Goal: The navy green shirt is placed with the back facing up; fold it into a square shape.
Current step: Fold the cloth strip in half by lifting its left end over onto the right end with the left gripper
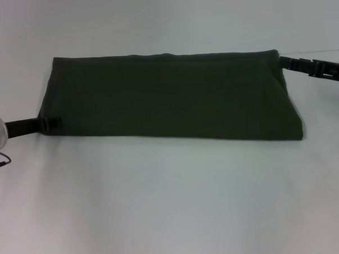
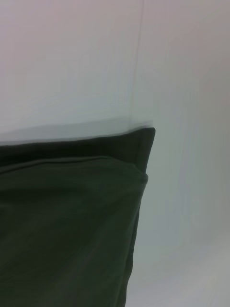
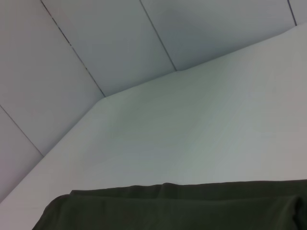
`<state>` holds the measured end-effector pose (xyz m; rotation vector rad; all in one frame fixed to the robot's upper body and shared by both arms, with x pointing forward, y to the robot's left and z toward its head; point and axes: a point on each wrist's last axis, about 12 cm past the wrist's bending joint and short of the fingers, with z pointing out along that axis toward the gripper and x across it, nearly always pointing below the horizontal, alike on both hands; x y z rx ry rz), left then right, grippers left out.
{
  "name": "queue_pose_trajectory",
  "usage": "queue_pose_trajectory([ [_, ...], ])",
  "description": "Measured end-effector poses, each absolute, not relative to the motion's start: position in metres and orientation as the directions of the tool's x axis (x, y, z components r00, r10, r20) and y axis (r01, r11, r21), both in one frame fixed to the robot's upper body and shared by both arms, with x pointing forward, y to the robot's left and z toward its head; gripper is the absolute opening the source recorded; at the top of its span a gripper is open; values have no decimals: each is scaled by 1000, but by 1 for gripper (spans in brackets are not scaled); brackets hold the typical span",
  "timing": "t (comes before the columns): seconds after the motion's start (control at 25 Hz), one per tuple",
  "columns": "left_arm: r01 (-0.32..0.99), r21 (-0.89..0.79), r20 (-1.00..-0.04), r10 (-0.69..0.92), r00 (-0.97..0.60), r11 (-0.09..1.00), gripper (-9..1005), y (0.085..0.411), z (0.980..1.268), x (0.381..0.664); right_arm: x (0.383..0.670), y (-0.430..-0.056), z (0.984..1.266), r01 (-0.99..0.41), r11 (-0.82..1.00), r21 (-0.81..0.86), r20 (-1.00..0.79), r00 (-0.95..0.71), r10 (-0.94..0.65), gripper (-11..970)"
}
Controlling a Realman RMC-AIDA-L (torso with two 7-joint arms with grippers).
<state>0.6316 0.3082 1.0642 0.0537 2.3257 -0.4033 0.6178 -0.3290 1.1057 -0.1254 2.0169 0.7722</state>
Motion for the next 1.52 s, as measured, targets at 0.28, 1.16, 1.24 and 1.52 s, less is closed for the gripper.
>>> queue_pose_trajectory([
  [0.28, 148, -262, -703, -84, -707, 954, 458, 310, 1063, 631, 618, -328, 1106, -380, 795, 472, -805, -554, 213, 773],
  [1.16, 151, -193, -697, -27, -716, 970, 249, 308, 1059, 633, 620, -326, 1108, -388, 793, 469, -809, -550, 209, 749],
  [1.24, 151, -192, -698, -27, -715, 970, 170, 308, 1059, 633, 620, -326, 1108, -389, 793, 469, -809, -550, 209, 747],
  [1.52, 152, -189, -702, -25, -712, 970, 2, 309, 1060, 634, 620, -328, 1108, -379, 794, 475, -803, -555, 216, 739],
])
